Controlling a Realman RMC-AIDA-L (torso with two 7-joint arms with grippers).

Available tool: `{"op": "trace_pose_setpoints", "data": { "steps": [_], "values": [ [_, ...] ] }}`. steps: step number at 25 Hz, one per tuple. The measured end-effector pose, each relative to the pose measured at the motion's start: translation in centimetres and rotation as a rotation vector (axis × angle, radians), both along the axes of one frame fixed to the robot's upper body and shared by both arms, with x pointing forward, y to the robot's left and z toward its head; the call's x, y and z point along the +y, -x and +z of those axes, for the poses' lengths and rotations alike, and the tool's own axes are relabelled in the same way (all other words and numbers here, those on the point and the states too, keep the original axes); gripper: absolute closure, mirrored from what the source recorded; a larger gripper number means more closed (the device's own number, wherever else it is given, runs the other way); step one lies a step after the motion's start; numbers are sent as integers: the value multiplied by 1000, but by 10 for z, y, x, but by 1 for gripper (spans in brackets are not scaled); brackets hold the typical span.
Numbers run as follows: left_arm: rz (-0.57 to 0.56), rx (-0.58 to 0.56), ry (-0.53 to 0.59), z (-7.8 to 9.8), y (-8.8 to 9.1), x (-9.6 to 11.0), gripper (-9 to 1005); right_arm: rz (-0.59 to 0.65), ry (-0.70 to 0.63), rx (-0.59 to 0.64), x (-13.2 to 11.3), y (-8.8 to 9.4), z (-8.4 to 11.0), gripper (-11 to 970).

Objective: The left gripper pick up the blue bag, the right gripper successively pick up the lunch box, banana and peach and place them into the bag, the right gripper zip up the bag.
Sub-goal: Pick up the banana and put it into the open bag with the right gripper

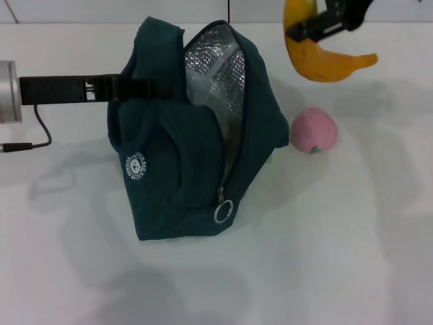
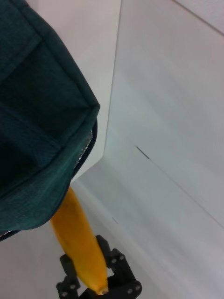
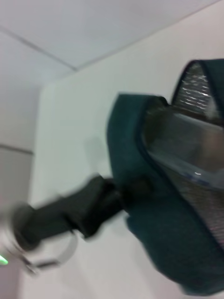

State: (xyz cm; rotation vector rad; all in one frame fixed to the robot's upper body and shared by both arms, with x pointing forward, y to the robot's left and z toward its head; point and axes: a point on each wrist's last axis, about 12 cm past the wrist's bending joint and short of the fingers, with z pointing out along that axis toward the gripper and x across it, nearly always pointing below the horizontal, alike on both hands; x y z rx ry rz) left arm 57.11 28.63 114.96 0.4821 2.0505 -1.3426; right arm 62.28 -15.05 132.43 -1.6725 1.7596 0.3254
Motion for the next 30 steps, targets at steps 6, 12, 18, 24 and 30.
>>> {"op": "trace_pose_setpoints", "data": {
  "steps": [6,12,18,24,30],
  "values": [
    [12,4,5,1,0,3,955,-91,-155,63,-11,-3,13,513],
    [12,-5,2,3,-2,3,955,-140,-337,121,-24,-10,24,513],
    [12,-13,2,5,-4,2,955,-121,-494,244,-25,-20,17,513],
    [13,-16,14,6,-4,1,955,-102,-597,306,-27,-23,11,512],
    [23,-26,39,9,-5,4,955,-101,-689,334,-32,-23,3,512]
  ]
}}
